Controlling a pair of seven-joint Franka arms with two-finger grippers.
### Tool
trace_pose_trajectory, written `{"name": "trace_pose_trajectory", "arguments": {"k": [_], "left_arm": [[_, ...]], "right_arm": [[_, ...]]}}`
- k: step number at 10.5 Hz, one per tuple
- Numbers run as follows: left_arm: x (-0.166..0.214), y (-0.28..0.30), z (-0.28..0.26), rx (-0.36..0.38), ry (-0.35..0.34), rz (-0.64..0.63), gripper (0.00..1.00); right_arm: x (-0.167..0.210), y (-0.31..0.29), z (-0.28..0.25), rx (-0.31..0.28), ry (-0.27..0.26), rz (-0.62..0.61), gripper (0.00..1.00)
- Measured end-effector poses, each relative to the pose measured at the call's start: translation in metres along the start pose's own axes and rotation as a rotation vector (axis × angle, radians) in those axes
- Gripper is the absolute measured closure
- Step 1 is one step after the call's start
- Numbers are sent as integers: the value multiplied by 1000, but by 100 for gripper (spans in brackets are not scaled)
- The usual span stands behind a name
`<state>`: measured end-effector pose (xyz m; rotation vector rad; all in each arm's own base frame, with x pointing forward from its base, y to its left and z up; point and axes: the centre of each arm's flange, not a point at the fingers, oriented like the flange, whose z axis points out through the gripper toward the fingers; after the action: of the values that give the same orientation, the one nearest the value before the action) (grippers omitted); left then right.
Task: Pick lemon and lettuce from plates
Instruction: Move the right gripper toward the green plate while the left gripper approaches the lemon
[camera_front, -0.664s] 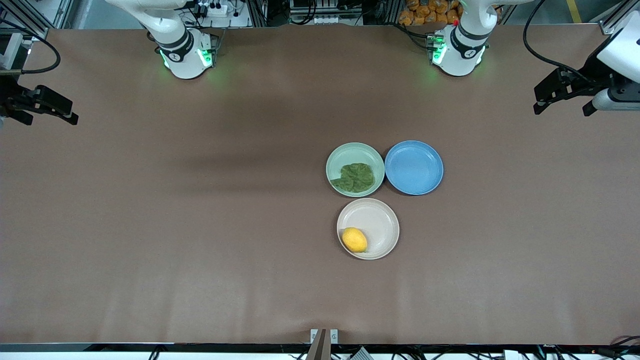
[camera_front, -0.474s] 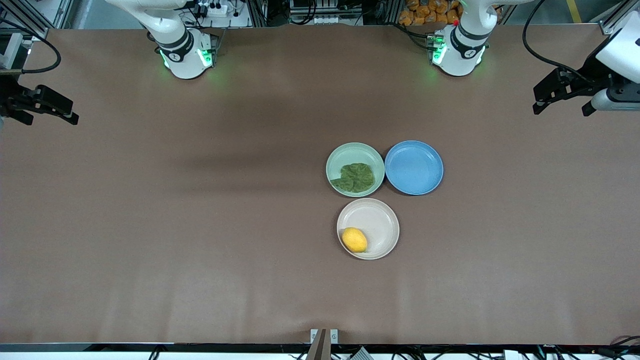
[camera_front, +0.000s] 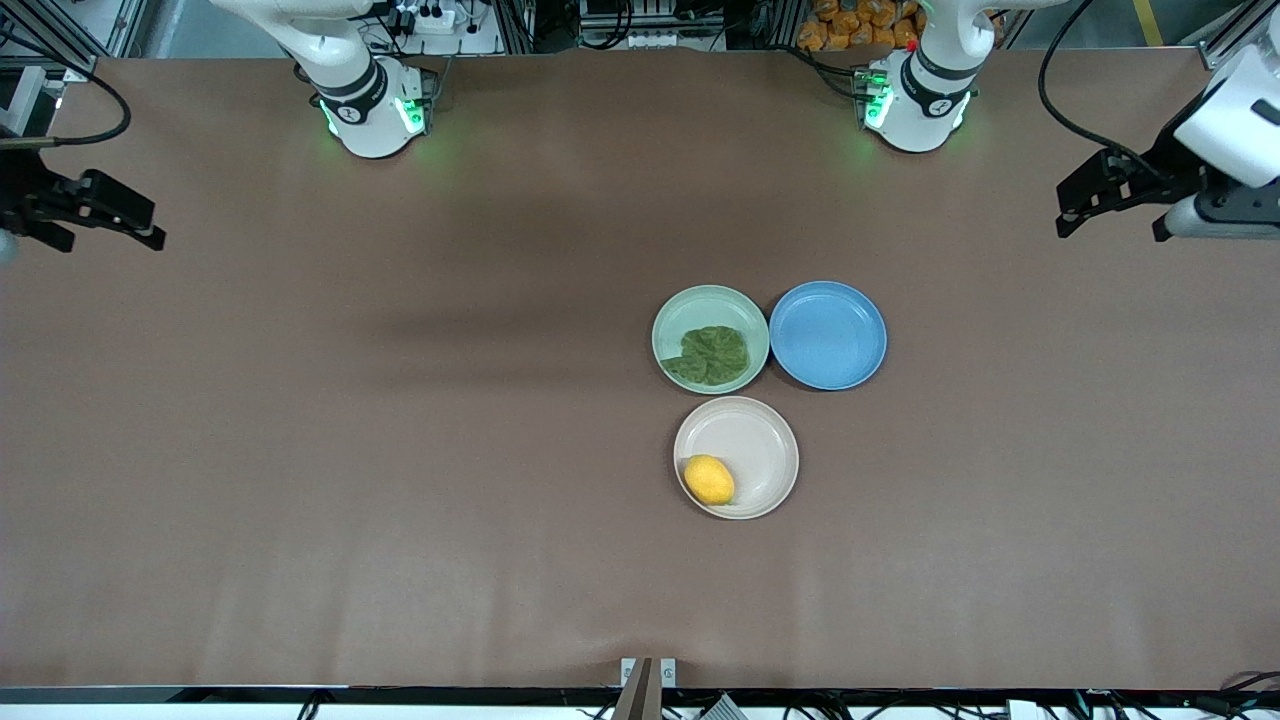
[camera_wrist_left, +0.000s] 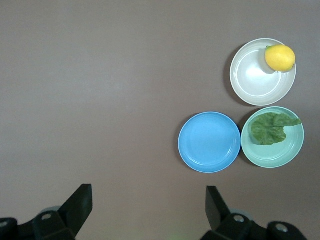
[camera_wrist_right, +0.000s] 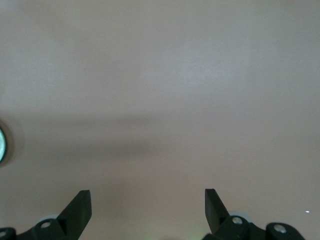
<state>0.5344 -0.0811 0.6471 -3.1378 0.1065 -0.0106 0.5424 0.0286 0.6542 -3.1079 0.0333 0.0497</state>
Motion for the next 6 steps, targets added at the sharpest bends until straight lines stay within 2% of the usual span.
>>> {"name": "trace_pose_trajectory", "arguments": {"k": [3,6], "left_arm": [[17,7,29,-2,-42,13,0],[46,15,63,-11,-23,-35,0]], "right_arm": [[3,-110,28,4,12,75,0],[-1,-241,94,8,5,189,0]]}}
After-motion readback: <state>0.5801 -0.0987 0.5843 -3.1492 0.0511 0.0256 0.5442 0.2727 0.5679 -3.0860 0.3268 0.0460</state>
